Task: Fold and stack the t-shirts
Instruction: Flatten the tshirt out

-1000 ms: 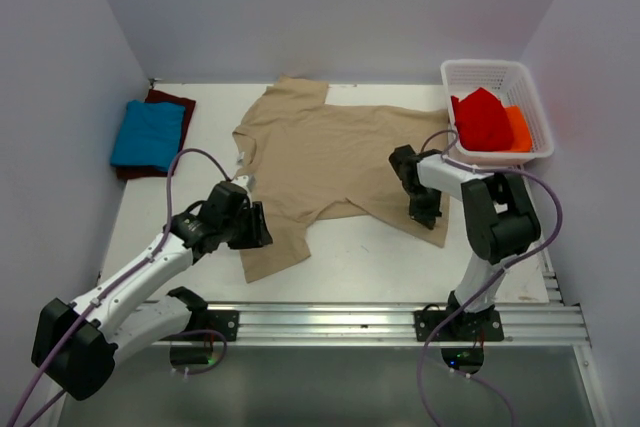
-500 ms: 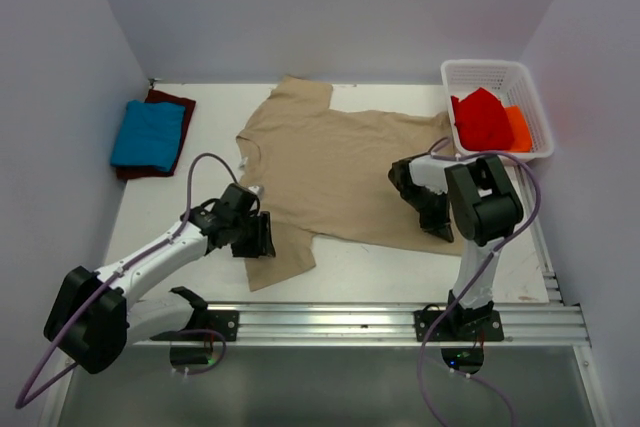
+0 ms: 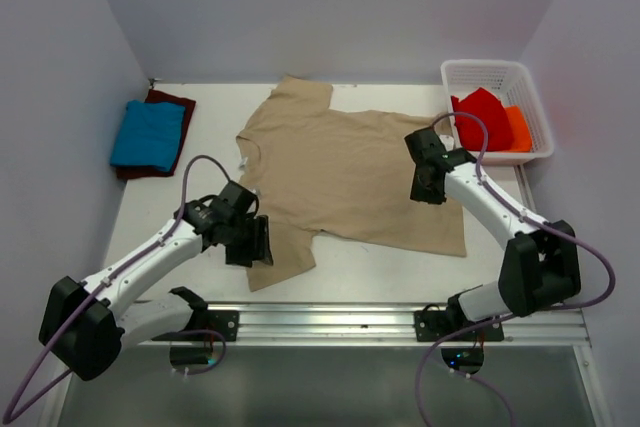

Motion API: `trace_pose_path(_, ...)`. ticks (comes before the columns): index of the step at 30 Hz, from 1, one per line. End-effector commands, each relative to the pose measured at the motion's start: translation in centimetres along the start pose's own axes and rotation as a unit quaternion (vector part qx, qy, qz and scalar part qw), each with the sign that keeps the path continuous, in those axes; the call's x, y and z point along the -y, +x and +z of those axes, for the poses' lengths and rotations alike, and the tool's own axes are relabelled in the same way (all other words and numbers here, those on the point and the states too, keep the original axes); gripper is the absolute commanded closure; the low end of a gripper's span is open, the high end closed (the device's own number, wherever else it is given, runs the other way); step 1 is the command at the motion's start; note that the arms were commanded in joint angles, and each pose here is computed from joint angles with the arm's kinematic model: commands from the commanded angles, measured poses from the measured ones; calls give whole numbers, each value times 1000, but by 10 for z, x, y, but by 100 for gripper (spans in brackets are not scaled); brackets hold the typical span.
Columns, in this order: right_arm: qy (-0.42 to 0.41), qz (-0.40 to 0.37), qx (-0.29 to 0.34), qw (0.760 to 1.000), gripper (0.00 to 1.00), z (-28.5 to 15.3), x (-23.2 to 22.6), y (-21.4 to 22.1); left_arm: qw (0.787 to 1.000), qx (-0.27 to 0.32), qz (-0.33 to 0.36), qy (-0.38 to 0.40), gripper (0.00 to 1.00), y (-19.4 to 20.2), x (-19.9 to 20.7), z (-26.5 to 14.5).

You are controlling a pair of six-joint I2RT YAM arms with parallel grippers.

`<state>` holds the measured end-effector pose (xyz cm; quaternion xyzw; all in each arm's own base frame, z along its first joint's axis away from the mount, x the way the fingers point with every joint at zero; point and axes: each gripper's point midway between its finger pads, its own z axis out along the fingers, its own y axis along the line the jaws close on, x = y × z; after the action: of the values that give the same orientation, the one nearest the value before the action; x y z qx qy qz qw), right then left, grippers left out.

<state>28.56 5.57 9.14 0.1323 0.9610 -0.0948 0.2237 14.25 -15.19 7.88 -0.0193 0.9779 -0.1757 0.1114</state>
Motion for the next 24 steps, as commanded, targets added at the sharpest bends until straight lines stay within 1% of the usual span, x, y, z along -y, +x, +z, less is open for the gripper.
trace_pose_path(1, -54, -6, 23, 998, 69, -16, -15, -13, 995, -85, -40, -29, 41, 38, -8, 3)
trace_pose_path(3, -70, -6, 31, 997, 67, -22, -16, -13, 993, -102, -49, -44, 41, 51, -9, 8)
trace_pose_path(5, -81, -5, 42, 996, 62, -29, -14, -12, 991, -107, -52, -64, 41, 59, -11, 11)
trace_pose_path(7, -102, -4, 50, 994, 60, -34, -18, -13, 990, -111, -49, -74, 42, 65, -11, 14)
trace_pose_path(9, -112, -1, 63, 992, 60, -42, -16, -14, 988, -108, -55, -92, 42, 66, -12, 16)
trace_pose_path(10, -121, 0, 64, 991, 60, -45, -17, -14, 988, -102, -47, -102, 42, 66, -13, 18)
trace_pose_path(16, -146, 0, 68, 987, 59, -53, -19, -8, 985, -75, -39, -149, 42, 54, -21, 31)
trace_pose_path(17, -146, -1, 65, 987, 59, -52, -18, -4, 984, -49, -32, -171, 41, 44, -27, 32)
trace_pose_path(20, -151, -2, 64, 986, 59, -54, -16, 1, 981, -21, -22, -193, 40, 29, -32, 39)
trace_pose_path(24, -152, -1, 69, 986, 59, -58, -13, 2, 977, -33, -15, -208, 39, 25, -40, 55)
